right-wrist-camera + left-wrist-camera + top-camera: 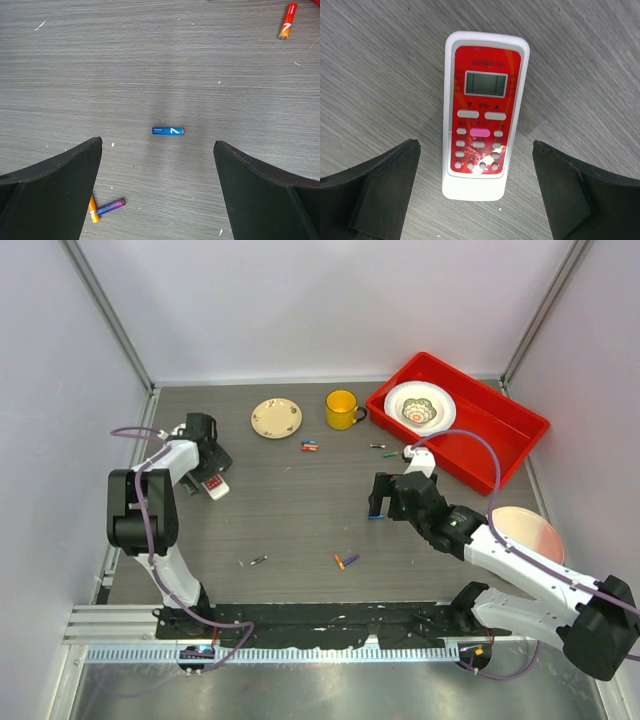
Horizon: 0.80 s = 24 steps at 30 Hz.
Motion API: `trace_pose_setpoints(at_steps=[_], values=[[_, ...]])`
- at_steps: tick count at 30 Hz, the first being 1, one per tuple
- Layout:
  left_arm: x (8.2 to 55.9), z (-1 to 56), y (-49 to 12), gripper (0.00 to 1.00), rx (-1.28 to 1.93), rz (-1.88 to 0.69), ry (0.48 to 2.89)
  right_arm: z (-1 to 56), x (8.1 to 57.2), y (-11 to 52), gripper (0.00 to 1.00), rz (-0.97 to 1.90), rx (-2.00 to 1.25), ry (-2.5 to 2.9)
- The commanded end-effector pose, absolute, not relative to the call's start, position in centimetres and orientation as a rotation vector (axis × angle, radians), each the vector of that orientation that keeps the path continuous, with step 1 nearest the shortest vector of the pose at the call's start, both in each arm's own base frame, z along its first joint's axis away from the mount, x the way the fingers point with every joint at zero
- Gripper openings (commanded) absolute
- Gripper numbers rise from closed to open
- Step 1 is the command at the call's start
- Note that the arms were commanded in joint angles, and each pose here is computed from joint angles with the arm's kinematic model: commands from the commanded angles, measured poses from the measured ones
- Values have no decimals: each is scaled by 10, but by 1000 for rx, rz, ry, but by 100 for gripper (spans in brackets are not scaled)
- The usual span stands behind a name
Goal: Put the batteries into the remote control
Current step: Pick up the remote control from the center of the board.
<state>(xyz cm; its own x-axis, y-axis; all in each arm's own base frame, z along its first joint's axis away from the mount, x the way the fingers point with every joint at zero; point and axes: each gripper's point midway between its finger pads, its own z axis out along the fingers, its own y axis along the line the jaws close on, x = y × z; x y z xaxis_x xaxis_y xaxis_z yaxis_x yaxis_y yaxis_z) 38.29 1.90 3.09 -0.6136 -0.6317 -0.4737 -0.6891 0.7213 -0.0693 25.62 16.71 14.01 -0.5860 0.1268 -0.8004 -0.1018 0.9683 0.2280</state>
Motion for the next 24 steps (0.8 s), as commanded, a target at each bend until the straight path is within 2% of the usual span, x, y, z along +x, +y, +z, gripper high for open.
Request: trace_pose_setpoints(at_steps=[1, 10, 15, 17, 21, 22, 24], values=[[402, 43, 32, 97, -1027, 109, 2373, 145, 262, 173, 99, 329, 20, 2156], [410, 38, 33, 80, -1020, 115, 2391, 142, 260, 171, 99, 317, 21, 2164], [407, 30, 31, 77, -1020, 108, 2408, 143, 259, 169, 99, 316, 25, 2159], [404, 25, 30, 72, -1018, 108, 2422, 144, 259, 168, 99, 317, 29, 2157], [402, 18, 28, 54, -1018, 102, 2440, 145, 258, 169, 99, 324, 30, 2159], [402, 18, 27, 44, -1015, 99, 2443, 146, 258, 168, 99, 324, 32, 2156], [402, 22, 27, 36, -1010, 93, 2440, 148, 257, 168, 99, 327, 34, 2150]])
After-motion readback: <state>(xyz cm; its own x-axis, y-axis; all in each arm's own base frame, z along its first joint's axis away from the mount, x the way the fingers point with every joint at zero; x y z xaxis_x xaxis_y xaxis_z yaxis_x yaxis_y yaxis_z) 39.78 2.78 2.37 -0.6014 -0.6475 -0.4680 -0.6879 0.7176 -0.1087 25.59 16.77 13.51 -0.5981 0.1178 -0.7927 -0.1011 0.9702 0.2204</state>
